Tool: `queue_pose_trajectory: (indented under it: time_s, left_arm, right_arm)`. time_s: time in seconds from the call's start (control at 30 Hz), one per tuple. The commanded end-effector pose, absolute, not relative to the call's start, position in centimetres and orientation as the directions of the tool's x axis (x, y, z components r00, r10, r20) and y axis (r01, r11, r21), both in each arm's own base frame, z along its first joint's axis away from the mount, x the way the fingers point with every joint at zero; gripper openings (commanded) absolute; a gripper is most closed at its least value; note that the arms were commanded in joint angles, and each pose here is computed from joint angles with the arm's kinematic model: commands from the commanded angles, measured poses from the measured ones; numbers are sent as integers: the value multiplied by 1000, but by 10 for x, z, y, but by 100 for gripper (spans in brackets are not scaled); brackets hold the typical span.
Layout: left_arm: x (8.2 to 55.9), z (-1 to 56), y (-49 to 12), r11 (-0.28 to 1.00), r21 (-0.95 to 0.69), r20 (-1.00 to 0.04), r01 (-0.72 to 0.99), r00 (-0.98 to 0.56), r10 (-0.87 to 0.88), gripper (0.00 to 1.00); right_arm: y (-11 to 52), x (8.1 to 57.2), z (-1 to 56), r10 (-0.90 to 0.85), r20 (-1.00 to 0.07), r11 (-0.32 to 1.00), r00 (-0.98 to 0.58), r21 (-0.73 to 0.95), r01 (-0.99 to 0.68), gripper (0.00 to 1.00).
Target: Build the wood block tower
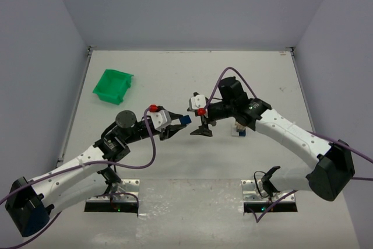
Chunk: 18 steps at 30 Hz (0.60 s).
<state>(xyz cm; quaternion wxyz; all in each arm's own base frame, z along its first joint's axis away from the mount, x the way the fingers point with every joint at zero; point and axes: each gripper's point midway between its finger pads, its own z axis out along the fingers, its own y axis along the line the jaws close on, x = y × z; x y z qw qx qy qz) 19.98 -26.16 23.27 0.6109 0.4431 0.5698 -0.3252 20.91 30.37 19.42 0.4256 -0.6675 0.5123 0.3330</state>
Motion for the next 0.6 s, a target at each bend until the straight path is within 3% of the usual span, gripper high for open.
queue_pose_trajectory:
  time_s: [0.0,0.2,0.37,0.57]
  left_arm:
    - [199,254,-261,386,229,-973,894,217,76,0]
    - [194,251,-265,348,228,-974,909,212,84,0]
    - [195,248,-265,353,221,-975,909,201,94,0]
    - [189,255,-264,342,224,-974,913,215,65,0]
  right_arm:
    - [309,207,222,-329,-897,-121,296,-271,-955,87]
    - [312,204,239,-262,-918,-90,299,-285,-954,83]
    - [310,198,246,-243,-925,-86,291,-279,-956,69]
    - [311,198,238,-273,-925,-115,264,-241,-964,68]
